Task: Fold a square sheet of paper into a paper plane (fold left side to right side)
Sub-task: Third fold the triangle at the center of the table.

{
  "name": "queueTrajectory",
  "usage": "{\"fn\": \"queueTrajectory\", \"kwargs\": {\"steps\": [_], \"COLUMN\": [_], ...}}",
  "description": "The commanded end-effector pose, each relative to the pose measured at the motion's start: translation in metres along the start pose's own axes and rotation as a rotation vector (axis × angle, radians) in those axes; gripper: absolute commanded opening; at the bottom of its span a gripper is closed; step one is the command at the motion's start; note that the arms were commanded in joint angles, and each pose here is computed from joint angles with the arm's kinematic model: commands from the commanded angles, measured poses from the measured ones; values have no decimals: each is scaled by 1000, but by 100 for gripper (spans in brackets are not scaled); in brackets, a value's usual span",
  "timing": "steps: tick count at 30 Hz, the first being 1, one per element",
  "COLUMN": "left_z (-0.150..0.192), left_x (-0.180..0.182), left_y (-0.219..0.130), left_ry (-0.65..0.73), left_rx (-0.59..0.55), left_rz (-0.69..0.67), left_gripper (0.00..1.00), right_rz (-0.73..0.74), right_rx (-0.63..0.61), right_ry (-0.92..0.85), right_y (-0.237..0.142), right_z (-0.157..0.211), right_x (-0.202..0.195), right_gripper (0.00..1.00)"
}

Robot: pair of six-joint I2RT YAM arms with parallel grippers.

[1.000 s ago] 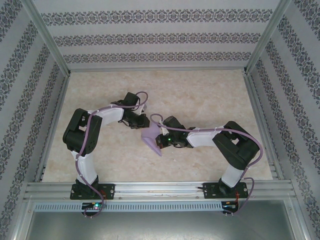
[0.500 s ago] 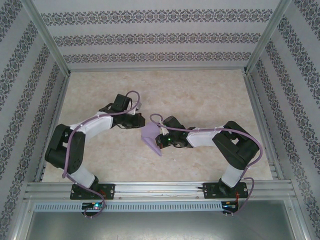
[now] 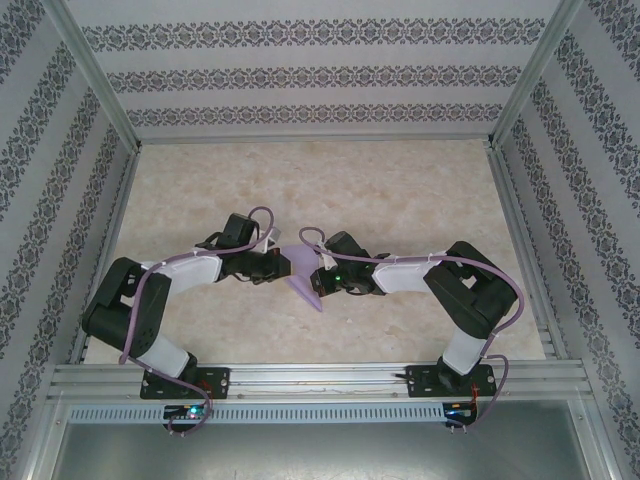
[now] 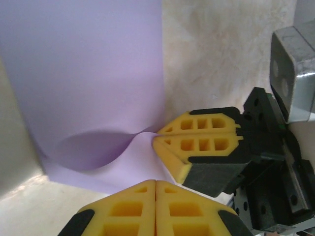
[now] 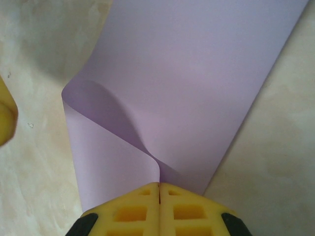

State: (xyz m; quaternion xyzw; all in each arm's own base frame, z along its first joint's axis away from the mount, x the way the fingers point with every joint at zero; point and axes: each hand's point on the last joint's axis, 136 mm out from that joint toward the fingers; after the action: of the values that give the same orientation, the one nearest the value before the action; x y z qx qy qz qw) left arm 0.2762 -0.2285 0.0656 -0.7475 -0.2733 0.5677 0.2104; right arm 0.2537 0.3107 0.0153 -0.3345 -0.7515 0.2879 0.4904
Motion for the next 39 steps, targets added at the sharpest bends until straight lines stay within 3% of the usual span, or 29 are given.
{"fn": "queueTrajectory", "kwargs": {"steps": [1,9,39], "left_z": [-4,8,27], "left_x": [-16,-11,29], "left_y": [10,28,43], "left_ry": [15,14,-18], "left_rx": [-9,35,92], "left_rz": [73,45,-77], "left_gripper": [7,7,7], "right_rz": [107,112,131], "right_rx": [106,114,125], "right_ry": [29,30,30], "right_y": [11,13,14], "right_z": [30,32,34], "right_x": [-30,-31,-35], "right_gripper": [0,0,0]}}
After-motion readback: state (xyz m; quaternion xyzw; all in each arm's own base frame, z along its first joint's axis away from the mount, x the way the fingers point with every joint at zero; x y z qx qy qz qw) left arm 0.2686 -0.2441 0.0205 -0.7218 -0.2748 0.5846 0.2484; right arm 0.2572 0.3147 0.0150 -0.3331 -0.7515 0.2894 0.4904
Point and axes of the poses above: each hand's point on the last joint's axis, 136 mm out from that joint toward the fingers, its own y axis out along the fingers, its own x axis along the line the jaws close on, z = x × y, and after that the axes turned 9 degrees about y, right-handed
